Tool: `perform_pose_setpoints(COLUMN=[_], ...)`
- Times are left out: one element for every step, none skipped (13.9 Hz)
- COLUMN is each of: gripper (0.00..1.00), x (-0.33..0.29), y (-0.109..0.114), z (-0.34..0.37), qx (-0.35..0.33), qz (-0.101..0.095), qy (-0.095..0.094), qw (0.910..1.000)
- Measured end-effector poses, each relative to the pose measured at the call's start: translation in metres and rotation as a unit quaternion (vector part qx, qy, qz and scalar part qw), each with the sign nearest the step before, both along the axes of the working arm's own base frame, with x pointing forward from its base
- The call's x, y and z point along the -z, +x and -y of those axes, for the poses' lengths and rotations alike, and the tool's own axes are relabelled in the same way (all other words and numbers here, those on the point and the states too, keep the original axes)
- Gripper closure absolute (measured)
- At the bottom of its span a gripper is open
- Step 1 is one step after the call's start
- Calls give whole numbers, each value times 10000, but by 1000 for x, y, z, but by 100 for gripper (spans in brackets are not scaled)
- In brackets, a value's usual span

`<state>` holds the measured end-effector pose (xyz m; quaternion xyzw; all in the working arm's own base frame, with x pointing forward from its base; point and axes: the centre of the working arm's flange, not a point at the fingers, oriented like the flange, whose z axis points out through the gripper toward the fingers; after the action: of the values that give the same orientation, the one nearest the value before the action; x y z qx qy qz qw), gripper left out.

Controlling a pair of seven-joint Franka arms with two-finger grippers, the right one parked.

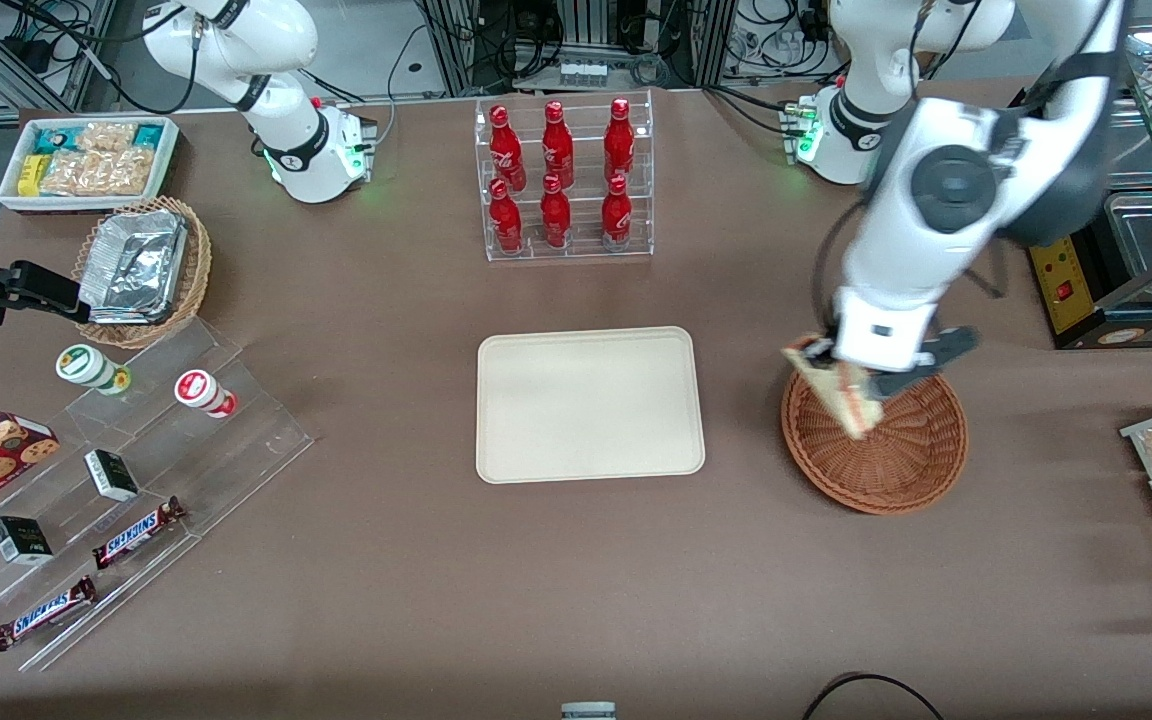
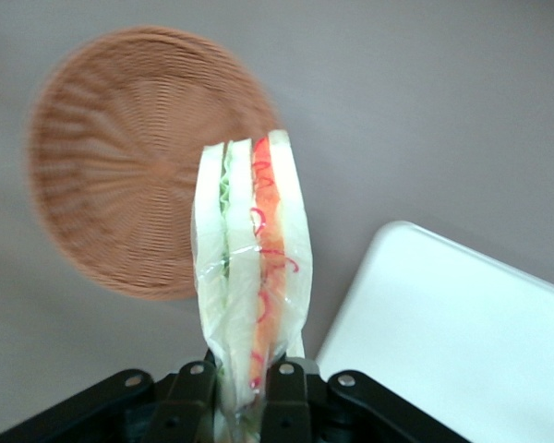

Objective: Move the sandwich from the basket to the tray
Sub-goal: 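Lift the sandwich and carry it with the left gripper over the cream tray, then lower the sandwich onto the tray and open the left gripper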

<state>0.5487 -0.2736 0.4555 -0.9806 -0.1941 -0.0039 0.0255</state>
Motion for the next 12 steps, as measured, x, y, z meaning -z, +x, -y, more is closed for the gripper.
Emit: perform_pose_setpoints(gripper=[82,82,82,82,82,82,82,82,82,82,82,82], x=[14,31,50,69,88,105,121,134,145,155,165,176], y=[1,1,-1,-3,-5,-8,-13,-17,-20,-25,-30,-35], z=[35,69,101,129,154,178,201,218,231,241,248,253], qx=[233,451,657,824,964,1101,1239,1345,1443,1565,1691,1811], qz=[-62,-137,-218,-297,-360,-404,-417,-369,-288,-225,-195,-189], qy=[-32,-58,-77,-91,-110,-131,-163,-228,-290,-279,-187,-71], qw=[9997,9989,9976,9961,9946,9930,9913,9900,9887,9870,9852,9833])
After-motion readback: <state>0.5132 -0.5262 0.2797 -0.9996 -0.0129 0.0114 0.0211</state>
